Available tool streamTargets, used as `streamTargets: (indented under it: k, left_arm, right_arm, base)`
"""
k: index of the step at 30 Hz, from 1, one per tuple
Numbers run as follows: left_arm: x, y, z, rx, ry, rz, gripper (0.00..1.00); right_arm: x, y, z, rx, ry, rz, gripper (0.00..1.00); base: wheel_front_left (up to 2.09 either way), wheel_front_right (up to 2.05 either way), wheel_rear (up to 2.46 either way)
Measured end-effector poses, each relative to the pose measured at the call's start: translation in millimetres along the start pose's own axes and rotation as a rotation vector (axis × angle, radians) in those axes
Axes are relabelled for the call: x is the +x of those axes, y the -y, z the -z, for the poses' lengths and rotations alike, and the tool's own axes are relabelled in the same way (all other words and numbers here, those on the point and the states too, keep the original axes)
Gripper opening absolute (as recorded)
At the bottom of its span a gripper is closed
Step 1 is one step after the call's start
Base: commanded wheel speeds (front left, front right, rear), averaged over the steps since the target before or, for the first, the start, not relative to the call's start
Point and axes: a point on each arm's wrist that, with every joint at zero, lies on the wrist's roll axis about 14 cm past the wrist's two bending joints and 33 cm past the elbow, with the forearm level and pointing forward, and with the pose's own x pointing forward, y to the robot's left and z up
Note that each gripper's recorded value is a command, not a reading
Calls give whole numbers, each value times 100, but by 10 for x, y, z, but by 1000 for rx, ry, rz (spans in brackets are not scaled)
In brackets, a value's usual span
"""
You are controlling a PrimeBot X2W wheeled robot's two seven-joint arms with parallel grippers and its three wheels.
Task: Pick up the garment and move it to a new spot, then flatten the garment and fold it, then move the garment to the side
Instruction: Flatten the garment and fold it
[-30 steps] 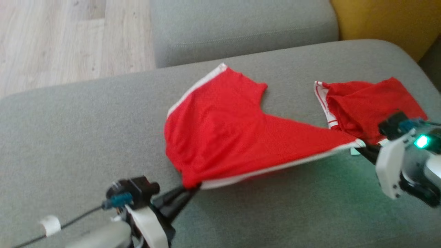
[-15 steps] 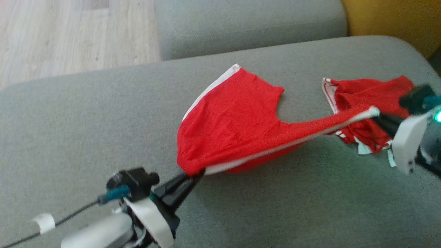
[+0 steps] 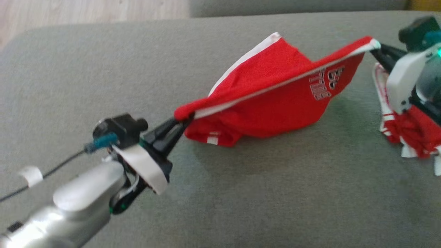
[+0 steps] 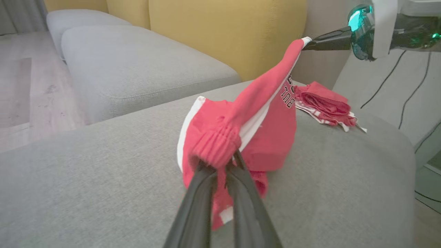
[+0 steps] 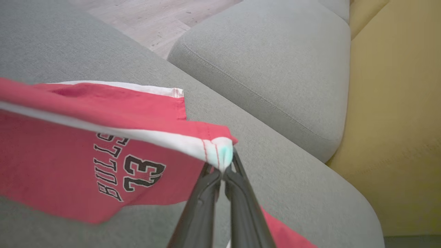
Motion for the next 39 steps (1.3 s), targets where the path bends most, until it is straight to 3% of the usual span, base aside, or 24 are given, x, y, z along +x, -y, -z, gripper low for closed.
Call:
streamTargets:
  k: [9, 15, 30, 31, 32, 33, 34, 35, 36, 39]
  left_arm:
    - [62, -426, 102, -30, -35, -86, 0]
    - [146, -460, 229, -45, -75, -83, 0]
    - [-8, -594, 671, -121, -221, -134, 0]
    - [-6, -592, 677, -124, -222, -135, 0]
    - [-1, -590, 683, -125, -223, -134, 0]
    - [5, -590, 688, -127, -223, -134, 0]
    - [11, -593, 689, -126, -222, -135, 39]
    - [17, -605, 683, -123, -217, -138, 89]
    - [24, -622, 668, -117, -211, -142, 100]
    - [47, -645, 604, -100, -186, -145, 100]
  right_arm:
    - [640, -158, -149, -97, -33, -67, 0]
    - [966, -137, -157, -152, -63, -72, 0]
    - [1483, -551, -63, -198, -81, -176, 0]
    - [1505, -570, -63, -190, -77, -179, 42]
    - [1523, -582, -67, -178, -72, -181, 100]
    - [1537, -583, -68, -170, -72, -181, 100]
    - [1544, -576, -78, -164, -68, -179, 100]
    - [1543, -573, -88, -156, -63, -178, 100]
    - [1533, -572, -98, -148, -58, -177, 100]
    - [1474, -561, -156, -121, -35, -170, 100]
  base:
    - [0, 0, 0]
    - [0, 0, 0]
    - [0, 0, 0]
    - [0, 0, 0]
    - [0, 0, 0]
    - [0, 0, 0]
    - [0, 0, 0]
    - [0, 0, 0]
    - [0, 0, 0]
    - [0, 0, 0]
